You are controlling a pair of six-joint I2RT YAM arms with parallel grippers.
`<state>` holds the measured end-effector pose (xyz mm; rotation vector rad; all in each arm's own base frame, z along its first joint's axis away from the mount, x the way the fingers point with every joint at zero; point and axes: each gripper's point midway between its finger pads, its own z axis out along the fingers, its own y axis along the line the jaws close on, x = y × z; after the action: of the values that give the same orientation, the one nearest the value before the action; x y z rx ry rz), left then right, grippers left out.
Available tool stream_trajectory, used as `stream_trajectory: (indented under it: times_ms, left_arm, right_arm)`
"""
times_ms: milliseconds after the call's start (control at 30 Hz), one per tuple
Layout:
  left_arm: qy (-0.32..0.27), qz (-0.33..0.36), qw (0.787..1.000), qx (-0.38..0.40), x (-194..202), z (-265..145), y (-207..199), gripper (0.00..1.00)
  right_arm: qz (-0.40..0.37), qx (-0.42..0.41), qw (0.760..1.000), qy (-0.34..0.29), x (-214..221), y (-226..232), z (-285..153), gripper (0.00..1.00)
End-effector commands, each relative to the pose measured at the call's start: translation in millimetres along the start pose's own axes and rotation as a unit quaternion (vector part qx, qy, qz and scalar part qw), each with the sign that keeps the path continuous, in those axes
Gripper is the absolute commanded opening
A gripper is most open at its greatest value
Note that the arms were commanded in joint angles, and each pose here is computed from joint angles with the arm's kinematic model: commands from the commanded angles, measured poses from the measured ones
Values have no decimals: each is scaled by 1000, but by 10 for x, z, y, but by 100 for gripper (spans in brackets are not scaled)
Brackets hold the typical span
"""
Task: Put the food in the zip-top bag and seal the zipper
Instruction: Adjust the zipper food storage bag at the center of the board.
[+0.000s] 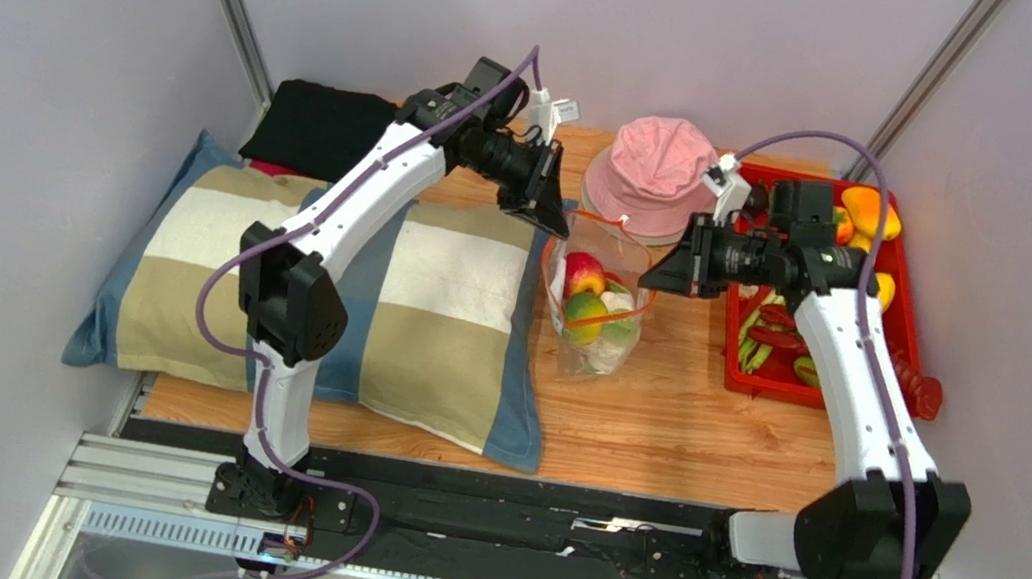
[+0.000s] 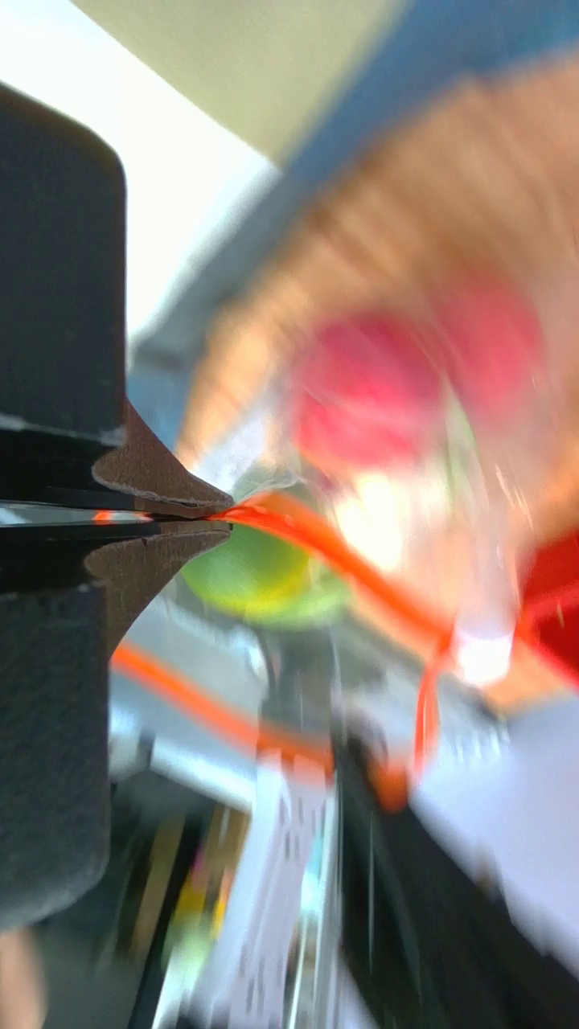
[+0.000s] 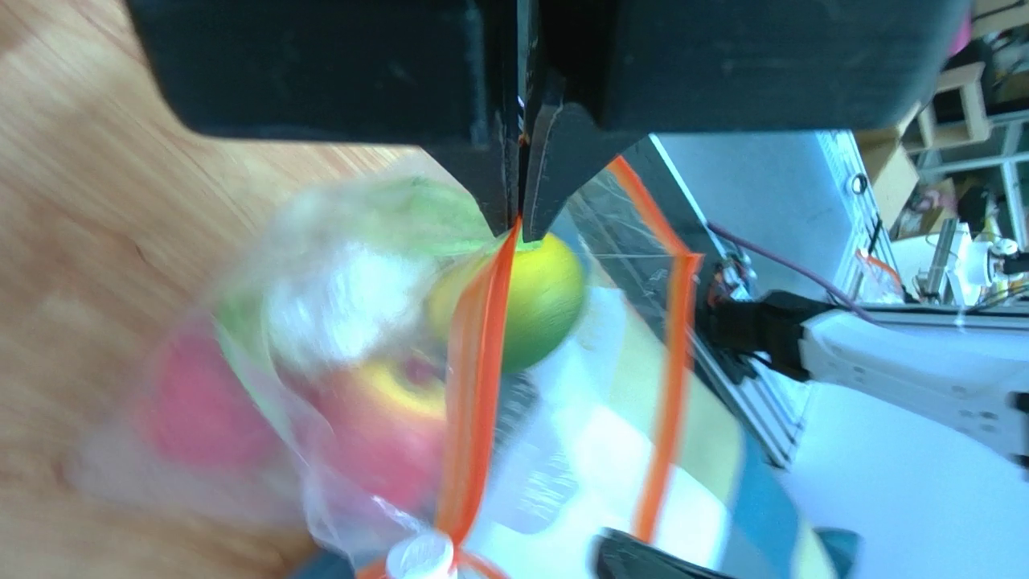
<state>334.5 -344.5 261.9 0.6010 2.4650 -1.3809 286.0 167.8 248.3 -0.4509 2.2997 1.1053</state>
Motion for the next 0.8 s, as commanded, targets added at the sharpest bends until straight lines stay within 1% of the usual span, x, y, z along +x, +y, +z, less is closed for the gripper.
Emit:
stream_trajectory:
  times_ms: [0,67,133,200,300,333,367,433,467,533,567,633,767]
  left_arm:
    - [10,145,978,-152,224,-467,87,8]
    - [23,149,976,-157,284,-478,74,9]
    - [45,152,974,-160,378,-390,83,12]
    - [69,159,970,-169,451,-260,128,12]
    - [70,152,975,-146,436,-143,45,14]
    - [67,153,976,-137,416,-137,13,16]
    - [65,157,977,-127,408,-125,-32,24]
    - [67,155,978,-126,409,-111,-16,31]
    - [72,151,978,-126,437,-102,11,38]
    - [79,134,979,-129,487,-119,56,46]
    - [86,118,981,-129,538,-118,108,52]
    - [81,107,983,-127,561,-150,92,62]
    - [98,88,986,-103,728,-152,48,62]
  right_arm:
    - [2,-60,996,-62,-208,573,-301,0]
    - [12,-49,997,-56,-148,488,-254,0]
    - [23,-33,998,-47,-89,348,-166,0]
    - [18,-13,999,-42,-56,197,-97,0]
    - [24,27,999,-23,7,-79,17,0]
    - [12,28,999,-16,5,-104,28,0]
    - [25,27,999,3,68,-152,65,0]
    - [27,26,999,10,96,-171,81,0]
    - [26,26,999,10,101,-171,85,0]
    - [24,24,999,10,109,-157,76,0]
    - [23,25,999,8,108,-148,66,0]
    - [25,28,999,6,98,-153,53,0]
    - [23,29,999,3,70,-139,45,0]
